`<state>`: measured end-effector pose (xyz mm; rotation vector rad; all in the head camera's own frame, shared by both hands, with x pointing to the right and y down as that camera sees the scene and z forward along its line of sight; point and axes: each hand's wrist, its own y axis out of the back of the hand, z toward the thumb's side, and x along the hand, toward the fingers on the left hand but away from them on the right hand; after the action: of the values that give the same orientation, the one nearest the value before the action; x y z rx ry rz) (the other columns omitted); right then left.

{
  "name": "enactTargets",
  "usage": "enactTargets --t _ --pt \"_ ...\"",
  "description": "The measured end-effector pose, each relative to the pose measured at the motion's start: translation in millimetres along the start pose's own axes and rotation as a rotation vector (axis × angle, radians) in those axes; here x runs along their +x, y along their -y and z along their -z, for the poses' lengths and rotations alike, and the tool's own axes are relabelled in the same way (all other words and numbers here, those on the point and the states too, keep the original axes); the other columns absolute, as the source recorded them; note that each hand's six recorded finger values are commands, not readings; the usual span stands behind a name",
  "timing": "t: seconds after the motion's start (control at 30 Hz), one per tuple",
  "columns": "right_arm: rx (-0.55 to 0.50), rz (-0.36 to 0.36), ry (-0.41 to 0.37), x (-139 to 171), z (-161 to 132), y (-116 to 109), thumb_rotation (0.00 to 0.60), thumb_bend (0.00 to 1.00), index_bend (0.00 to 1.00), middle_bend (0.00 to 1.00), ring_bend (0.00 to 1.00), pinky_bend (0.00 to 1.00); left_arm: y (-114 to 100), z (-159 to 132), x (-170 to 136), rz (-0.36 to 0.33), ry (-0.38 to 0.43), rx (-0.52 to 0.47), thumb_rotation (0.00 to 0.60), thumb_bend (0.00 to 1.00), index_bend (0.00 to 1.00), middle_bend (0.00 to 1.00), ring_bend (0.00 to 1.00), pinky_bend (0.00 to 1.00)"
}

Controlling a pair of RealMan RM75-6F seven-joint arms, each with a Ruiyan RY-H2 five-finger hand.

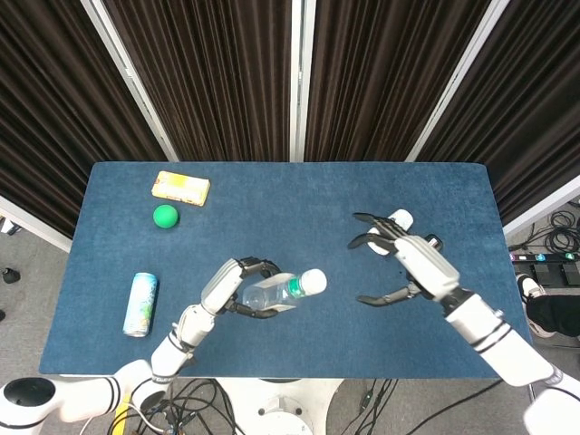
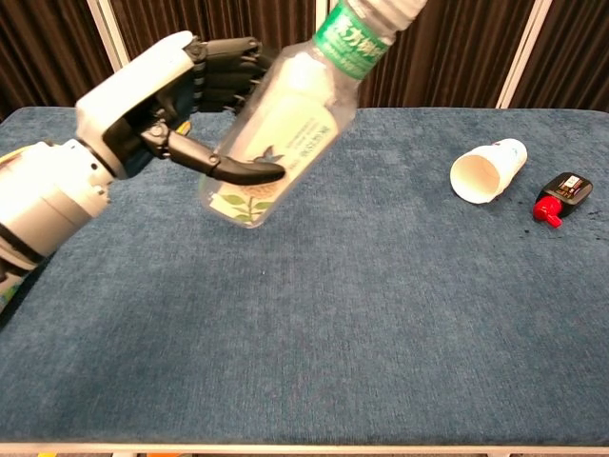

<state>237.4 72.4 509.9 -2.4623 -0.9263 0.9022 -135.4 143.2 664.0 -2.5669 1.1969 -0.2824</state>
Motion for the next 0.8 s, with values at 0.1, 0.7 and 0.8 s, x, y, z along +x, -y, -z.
enactTargets --t 0.1,0.7,0.8 --pt "0.005 -0.050 0.008 -15 -12 5 0.451 0.00 0.32 0.01 0.00 0.00 5 -2 4 0.001 0.004 -0.014 0.600 0.23 0.60 0.57 0.48 0.46" --pt "0.016 -0.134 0.069 -15 -22 7 0.451 0.00 0.33 0.01 0.00 0.00 6 0 4 -0.011 -0.011 -0.049 0.600 0.23 0.60 0.57 0.48 0.44" --pt "0.016 -0.136 0.070 -10 -20 6 0.453 0.00 0.33 0.01 0.00 0.00 7 -1 5 -0.008 -0.011 -0.049 0.600 0.23 0.60 0.57 0.48 0.44"
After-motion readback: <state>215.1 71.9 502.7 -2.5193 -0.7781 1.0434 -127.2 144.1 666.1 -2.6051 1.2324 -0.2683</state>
